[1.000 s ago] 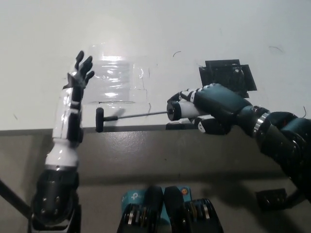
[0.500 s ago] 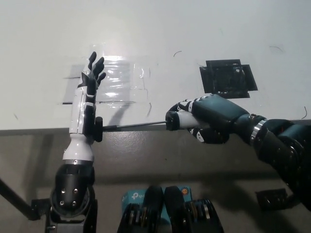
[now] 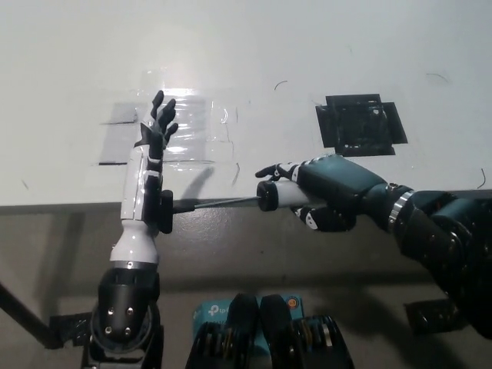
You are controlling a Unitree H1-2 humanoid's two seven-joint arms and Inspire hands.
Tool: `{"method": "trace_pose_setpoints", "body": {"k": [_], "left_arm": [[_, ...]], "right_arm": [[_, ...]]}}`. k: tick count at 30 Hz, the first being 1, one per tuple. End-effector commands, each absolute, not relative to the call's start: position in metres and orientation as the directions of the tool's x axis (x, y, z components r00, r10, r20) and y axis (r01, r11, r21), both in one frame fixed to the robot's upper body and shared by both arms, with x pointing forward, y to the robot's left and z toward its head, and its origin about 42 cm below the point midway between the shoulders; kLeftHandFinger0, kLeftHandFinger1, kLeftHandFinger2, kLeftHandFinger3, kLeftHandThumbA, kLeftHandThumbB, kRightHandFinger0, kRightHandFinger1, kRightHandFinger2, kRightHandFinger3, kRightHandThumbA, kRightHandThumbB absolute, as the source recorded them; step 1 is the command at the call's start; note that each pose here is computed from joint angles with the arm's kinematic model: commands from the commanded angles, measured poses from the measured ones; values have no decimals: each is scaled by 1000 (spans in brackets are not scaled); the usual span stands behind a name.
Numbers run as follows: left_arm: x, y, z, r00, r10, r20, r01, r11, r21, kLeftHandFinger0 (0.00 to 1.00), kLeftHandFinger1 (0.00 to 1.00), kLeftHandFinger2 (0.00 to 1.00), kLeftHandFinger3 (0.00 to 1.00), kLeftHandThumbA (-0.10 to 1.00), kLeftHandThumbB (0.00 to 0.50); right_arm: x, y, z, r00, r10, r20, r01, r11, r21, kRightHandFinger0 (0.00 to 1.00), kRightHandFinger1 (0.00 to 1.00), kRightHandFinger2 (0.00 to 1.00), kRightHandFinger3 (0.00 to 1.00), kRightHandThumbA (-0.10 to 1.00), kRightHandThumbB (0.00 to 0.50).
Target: The robot uses right hand to pick up a small white air pumper and uses its left hand to compress it, and then puts it on the desk
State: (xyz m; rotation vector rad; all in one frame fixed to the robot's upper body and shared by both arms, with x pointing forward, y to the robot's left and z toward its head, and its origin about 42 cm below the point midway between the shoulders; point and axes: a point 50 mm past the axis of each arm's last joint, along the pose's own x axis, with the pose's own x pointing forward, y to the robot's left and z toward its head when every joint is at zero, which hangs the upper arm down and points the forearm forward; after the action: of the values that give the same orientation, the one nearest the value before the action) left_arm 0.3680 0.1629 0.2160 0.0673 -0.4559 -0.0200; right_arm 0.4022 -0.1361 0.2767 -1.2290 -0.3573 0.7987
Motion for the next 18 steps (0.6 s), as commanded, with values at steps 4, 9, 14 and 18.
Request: {"method": "trace_pose_setpoints", "body": {"k": [4,9,14,18], "left_arm": [[362,138,225,871,-51,489,-3,994,109,1000,1000,1000,1000,1000,218],[363,127,217,873,-67,482,-7,989,151,1000,1000,1000,1000,1000,185],[369,113,218,866,-107,489,-4,975,221,1000,1000,1000,1000,1000,165],[367,103,217,874,-121,470,20,977,213,1000,1000,1000,1000,1000,173]], "right_arm": [[399,-100,314,656,746,-120,-278,91,-956,73,540,848,899,-100,127],[399,-87,315,642,757,-125,-294,92,-951,56,427,713,650,-100,175],[401,-75,315,647,750,-137,-314,97,-945,236,405,527,672,-100,215],[398,-73,309,635,763,-121,-331,127,-935,0,133,288,787,-100,179]]}}
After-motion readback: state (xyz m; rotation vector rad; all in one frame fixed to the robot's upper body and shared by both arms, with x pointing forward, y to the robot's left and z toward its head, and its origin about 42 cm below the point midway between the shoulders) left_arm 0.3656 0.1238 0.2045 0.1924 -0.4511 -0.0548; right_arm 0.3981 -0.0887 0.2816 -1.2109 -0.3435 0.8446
